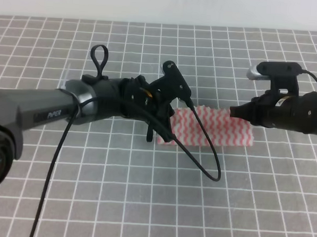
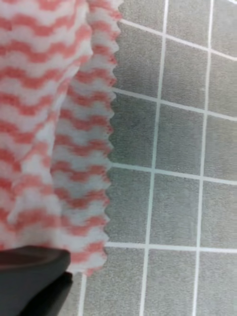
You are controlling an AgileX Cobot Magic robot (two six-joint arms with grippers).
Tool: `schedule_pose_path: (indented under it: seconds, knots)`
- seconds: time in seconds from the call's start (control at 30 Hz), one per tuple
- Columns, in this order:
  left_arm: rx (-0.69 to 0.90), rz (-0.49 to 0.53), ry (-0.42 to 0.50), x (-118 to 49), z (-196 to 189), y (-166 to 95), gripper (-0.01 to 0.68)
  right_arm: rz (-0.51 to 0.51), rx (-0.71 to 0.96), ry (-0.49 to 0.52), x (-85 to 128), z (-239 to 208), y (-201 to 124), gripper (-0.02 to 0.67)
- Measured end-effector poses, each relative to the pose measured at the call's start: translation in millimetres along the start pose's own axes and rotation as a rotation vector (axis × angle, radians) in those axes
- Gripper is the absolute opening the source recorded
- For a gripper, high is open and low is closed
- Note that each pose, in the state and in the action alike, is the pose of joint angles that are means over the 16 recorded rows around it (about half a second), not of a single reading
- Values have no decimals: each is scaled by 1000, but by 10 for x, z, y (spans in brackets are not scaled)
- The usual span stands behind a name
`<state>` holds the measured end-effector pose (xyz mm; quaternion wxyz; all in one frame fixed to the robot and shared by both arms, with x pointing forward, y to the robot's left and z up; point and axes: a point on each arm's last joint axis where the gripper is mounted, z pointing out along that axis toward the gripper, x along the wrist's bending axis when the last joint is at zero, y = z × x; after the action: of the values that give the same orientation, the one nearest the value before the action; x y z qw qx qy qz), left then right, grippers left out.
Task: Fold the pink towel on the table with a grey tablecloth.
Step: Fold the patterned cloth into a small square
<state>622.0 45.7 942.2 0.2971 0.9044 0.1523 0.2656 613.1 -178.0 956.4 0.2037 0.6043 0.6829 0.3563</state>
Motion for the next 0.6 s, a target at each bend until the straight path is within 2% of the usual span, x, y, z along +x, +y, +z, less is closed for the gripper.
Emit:
schedule_pose_path:
  seconds: [0.6]
  knots:
    - [8, 14, -2, 9, 38, -30, -2, 0, -4, -10, -20, 91, -46, -16]
